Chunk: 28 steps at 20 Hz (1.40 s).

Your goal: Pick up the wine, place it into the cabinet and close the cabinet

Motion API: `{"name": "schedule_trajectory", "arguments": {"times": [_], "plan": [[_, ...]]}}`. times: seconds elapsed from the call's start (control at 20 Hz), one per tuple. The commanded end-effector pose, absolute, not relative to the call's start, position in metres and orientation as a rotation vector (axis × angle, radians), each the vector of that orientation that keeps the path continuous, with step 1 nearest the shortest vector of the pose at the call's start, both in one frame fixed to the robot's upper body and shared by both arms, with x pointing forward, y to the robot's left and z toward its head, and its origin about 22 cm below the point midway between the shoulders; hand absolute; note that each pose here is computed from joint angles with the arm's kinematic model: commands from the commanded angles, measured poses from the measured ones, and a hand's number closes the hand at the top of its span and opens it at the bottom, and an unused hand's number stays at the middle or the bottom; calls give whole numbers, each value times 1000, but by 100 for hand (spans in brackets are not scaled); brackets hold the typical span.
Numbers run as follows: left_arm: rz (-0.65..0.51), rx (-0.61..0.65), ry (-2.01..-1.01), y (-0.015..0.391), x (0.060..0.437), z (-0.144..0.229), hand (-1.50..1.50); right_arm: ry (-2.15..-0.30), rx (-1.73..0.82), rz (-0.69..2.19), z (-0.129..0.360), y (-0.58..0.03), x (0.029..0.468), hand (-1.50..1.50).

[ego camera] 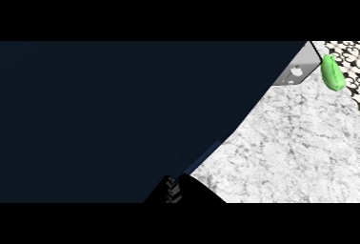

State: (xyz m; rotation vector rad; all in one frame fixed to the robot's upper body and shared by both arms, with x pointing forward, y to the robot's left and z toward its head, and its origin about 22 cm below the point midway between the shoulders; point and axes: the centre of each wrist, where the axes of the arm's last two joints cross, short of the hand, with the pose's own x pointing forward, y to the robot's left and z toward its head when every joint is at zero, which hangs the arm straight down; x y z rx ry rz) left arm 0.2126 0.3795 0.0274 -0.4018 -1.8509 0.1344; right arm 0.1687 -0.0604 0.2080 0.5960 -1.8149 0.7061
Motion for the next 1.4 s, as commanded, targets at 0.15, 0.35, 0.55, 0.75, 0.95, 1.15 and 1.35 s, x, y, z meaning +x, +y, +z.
{"name": "schedule_trajectory", "arguments": {"times": [0.15, 0.35, 0.55, 0.75, 0.95, 1.15, 1.35], "plan": [[139, -372, -1855, 394, 215, 35, -150, -1806, 539, 685, 237, 6, 220, 150], [150, -391, -1855, 391, 208, 28, -150, -1777, 577, 629, 238, 6, 259, 150], [155, -365, -1842, 396, 208, 34, -150, -1727, 618, 561, 236, 6, 270, 150], [165, -360, -1863, 392, 228, 16, -150, -1702, 624, 513, 223, -9, 297, 150], [159, -336, -1853, 411, 205, 9, -150, -1693, 571, 479, 215, -6, 306, 150], [140, -347, -1876, 403, 214, 18, -150, -1692, 503, 490, 193, -28, 350, 150], [173, -350, -1852, 406, 217, 23, -150, -1716, 467, 481, 179, -44, 357, 150]]}}
